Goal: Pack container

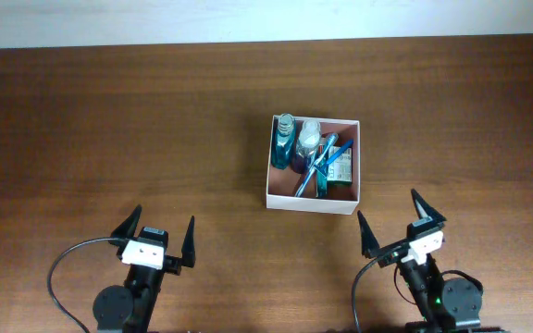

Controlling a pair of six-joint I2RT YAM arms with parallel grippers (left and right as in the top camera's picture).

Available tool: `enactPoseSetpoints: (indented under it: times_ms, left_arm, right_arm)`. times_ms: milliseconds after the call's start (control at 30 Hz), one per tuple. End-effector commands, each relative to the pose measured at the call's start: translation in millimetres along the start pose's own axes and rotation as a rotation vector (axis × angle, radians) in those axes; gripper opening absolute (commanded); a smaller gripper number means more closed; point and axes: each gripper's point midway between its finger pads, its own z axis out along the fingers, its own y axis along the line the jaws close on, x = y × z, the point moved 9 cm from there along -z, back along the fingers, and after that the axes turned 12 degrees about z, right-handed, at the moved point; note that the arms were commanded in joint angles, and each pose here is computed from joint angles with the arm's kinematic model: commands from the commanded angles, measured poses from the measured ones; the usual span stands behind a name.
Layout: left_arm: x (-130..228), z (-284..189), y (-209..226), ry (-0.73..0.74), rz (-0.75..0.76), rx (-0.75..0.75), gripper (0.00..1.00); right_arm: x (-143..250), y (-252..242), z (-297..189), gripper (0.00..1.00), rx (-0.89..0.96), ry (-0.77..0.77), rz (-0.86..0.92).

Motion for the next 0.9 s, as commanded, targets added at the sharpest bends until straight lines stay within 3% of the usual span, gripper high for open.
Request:
enactPoseSetpoints:
  times_ms: [0,867]
  left_arm:
    - [1.6,-0.1,0.2,0.001,-0.009,-0.007,0.99]
    - [1.6,-0.1,0.2,0.001,-0.009,-0.007,0.99]
  right_arm:
    - [7.4,-1.7,-0.8,0.99,0.010,0.038,0.026]
    - [14.2,-2.4,-1.2,0.99,0.016,0.081,0.038]
